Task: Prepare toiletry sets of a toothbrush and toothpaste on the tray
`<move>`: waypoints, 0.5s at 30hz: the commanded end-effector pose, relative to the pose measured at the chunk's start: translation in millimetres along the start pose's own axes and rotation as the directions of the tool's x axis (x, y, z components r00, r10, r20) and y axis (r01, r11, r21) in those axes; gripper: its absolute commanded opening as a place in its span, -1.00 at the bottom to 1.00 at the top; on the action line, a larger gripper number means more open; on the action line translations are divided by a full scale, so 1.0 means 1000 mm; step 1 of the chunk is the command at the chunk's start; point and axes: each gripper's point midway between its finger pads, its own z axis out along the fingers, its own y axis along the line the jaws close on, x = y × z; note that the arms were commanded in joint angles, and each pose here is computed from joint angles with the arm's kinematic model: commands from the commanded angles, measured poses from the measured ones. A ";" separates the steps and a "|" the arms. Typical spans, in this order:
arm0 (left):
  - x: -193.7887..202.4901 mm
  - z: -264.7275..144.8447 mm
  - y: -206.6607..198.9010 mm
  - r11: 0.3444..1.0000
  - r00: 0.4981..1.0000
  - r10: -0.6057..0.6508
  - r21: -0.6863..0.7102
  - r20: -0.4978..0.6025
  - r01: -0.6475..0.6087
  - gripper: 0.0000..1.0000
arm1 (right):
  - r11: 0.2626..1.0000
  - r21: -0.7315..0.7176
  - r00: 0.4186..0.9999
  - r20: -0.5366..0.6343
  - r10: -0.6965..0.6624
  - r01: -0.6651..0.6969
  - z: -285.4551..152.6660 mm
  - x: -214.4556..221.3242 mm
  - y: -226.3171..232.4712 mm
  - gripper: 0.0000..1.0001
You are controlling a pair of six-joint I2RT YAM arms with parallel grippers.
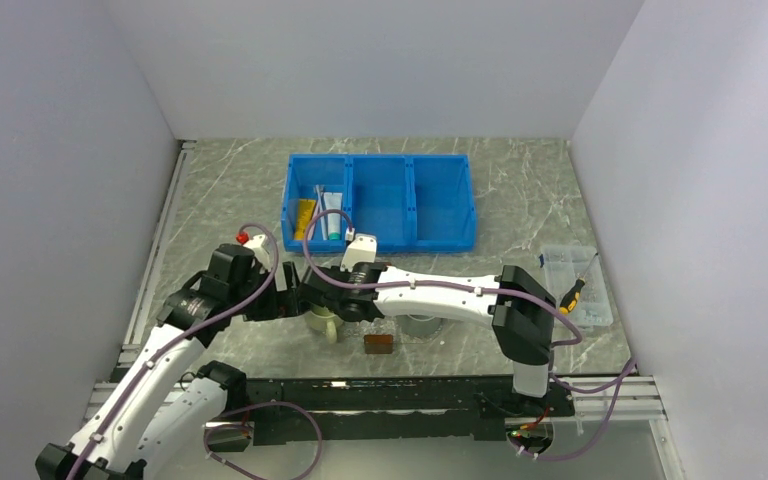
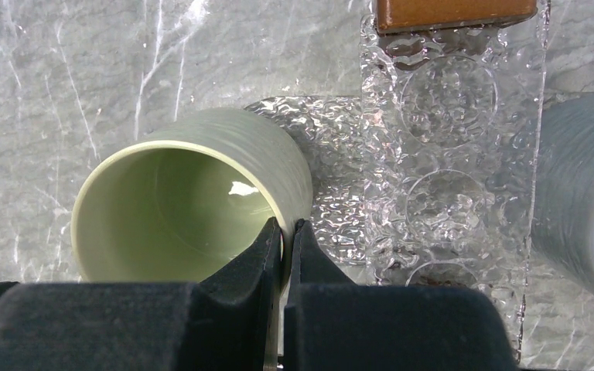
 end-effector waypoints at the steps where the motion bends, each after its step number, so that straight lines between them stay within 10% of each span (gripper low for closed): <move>1: -0.006 0.008 -0.006 0.999 1.000 -0.027 0.028 0.010 0.027 0.93 | 0.995 -0.053 0.995 0.053 0.088 -0.085 -0.010 -0.019 0.016 -1.00; 15: -0.004 0.033 0.000 0.999 0.998 -0.042 0.001 -0.048 0.042 0.89 | 0.998 -0.010 0.996 0.059 0.068 -0.068 -0.006 -0.017 0.007 -1.00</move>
